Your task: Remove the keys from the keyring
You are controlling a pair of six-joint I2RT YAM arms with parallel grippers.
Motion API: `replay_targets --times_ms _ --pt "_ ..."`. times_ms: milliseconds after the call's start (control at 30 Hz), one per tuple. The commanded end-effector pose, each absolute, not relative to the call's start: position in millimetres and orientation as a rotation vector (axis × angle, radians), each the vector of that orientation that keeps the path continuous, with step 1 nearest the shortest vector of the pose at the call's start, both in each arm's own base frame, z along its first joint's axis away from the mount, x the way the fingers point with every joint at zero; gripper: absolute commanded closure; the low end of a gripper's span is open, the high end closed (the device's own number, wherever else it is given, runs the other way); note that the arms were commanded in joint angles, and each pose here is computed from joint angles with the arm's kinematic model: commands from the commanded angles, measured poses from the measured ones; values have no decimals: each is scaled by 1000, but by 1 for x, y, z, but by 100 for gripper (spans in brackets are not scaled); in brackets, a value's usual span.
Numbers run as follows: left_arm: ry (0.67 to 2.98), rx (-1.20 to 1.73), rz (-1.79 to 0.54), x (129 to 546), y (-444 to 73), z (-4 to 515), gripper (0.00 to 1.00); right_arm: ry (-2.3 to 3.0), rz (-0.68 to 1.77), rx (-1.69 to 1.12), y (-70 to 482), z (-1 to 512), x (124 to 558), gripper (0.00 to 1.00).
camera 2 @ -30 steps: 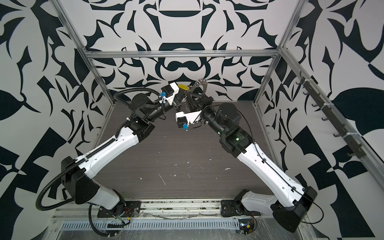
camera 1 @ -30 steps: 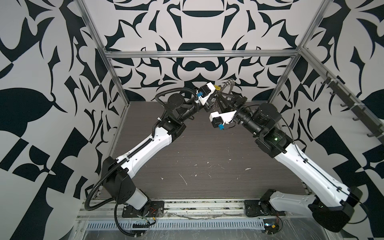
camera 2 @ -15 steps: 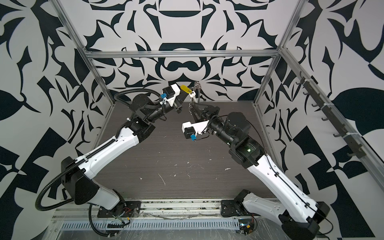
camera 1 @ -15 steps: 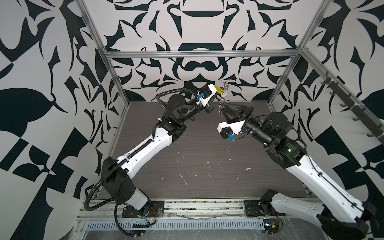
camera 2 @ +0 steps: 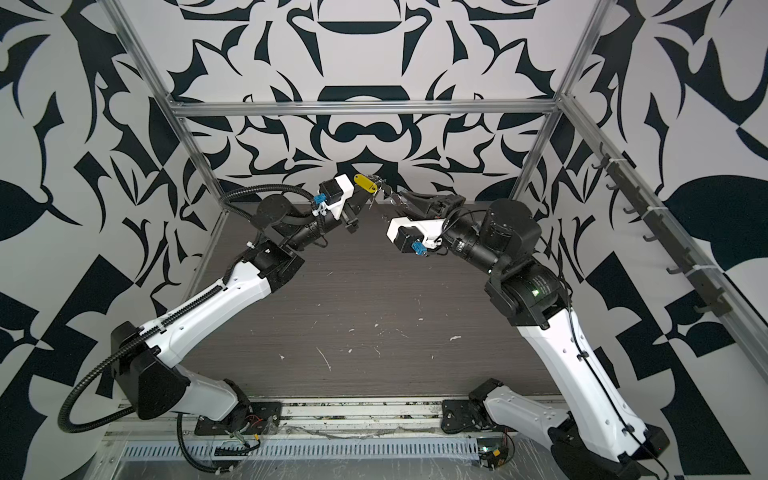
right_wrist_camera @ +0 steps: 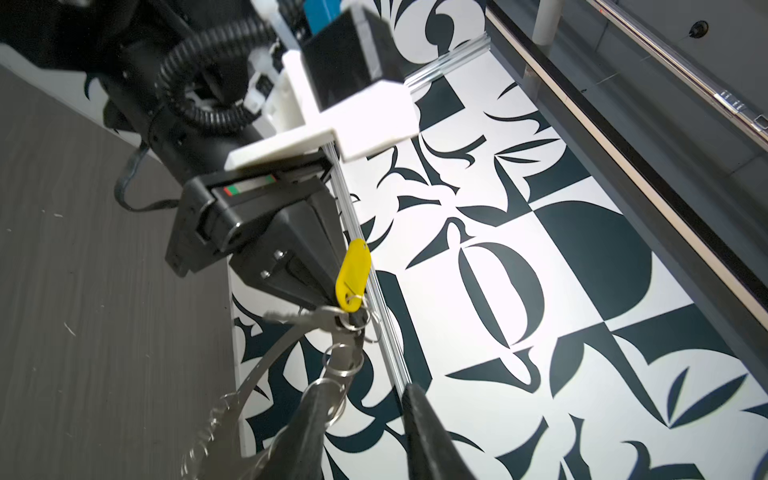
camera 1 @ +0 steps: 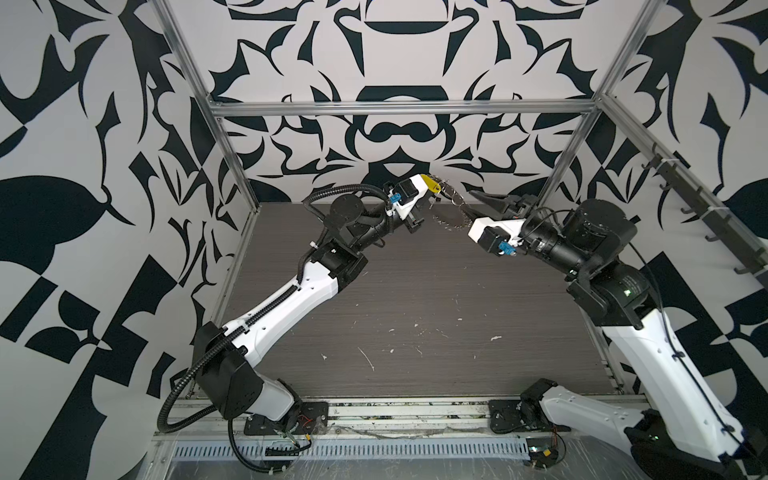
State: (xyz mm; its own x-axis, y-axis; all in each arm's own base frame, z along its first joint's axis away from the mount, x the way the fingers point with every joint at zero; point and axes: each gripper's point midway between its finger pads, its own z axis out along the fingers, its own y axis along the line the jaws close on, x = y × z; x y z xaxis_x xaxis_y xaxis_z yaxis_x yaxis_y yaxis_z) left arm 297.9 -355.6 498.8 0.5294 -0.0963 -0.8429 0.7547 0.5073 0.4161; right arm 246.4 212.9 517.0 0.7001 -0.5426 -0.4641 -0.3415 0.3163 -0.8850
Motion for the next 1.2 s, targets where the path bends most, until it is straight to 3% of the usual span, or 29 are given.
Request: replay_targets --times_ms 0,367,1167 --pt "799 857 -601 282 -341 522 100 834 -30 -1258 216 539 231 65" --pt "792 896 -619 270 -333 514 100 936 188 -1375 236 546 230 65" --pt "798 955 -634 241 -306 499 100 1034 337 -1452 259 514 251 71"
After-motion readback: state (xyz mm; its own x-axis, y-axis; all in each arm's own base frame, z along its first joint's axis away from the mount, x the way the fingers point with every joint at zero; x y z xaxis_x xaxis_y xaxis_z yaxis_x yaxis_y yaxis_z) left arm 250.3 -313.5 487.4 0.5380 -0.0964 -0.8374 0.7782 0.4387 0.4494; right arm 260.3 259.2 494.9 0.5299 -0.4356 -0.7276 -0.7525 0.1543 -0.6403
